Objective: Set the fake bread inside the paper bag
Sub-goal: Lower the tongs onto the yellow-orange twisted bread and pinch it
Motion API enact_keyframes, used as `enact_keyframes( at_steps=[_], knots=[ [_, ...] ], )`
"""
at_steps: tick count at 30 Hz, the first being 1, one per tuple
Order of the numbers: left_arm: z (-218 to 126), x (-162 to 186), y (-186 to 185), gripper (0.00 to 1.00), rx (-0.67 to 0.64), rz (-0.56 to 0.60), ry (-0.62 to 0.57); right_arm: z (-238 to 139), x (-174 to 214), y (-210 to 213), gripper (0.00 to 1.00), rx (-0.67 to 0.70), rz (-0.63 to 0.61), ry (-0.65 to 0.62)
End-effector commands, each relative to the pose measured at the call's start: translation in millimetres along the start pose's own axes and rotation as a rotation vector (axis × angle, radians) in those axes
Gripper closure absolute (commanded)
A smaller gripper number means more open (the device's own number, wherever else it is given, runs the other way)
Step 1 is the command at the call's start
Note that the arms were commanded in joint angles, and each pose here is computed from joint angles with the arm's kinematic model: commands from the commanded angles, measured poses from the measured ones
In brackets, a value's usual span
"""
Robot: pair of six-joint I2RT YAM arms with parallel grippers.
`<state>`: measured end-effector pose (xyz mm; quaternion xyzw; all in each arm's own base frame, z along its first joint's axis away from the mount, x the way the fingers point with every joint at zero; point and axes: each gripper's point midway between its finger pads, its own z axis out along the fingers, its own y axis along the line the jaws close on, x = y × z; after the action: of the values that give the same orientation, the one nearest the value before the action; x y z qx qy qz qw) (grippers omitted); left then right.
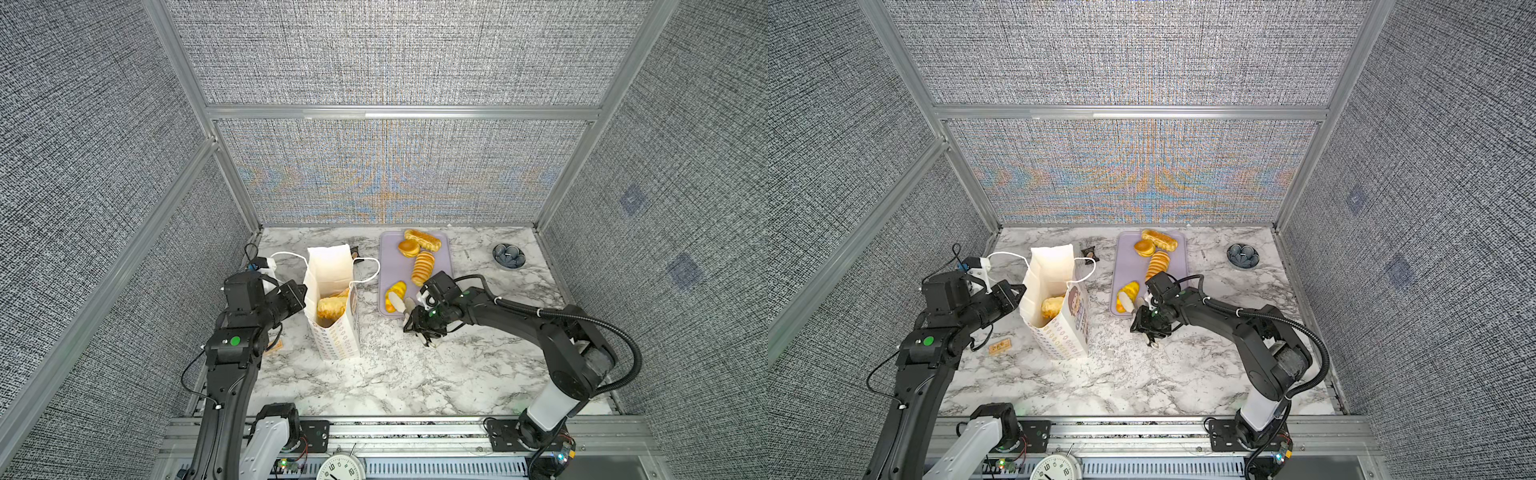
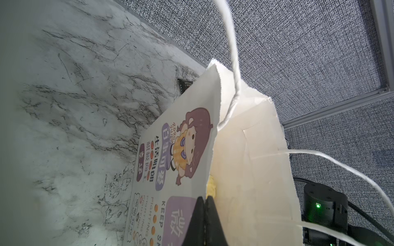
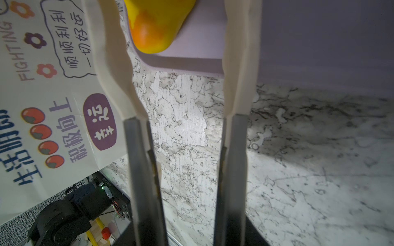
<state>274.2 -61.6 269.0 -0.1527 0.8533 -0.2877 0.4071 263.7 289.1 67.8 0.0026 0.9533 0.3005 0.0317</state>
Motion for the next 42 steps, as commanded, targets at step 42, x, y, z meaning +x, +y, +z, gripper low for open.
enact_keyframes(
  at_steps=[42],
  knots=[
    [-0.7,-3.9,-1.4,1.0,-0.002,0.01,-0.006,-54.3,-15.8,6.7,0.7,-0.061,-0.012,-0.131]
  ],
)
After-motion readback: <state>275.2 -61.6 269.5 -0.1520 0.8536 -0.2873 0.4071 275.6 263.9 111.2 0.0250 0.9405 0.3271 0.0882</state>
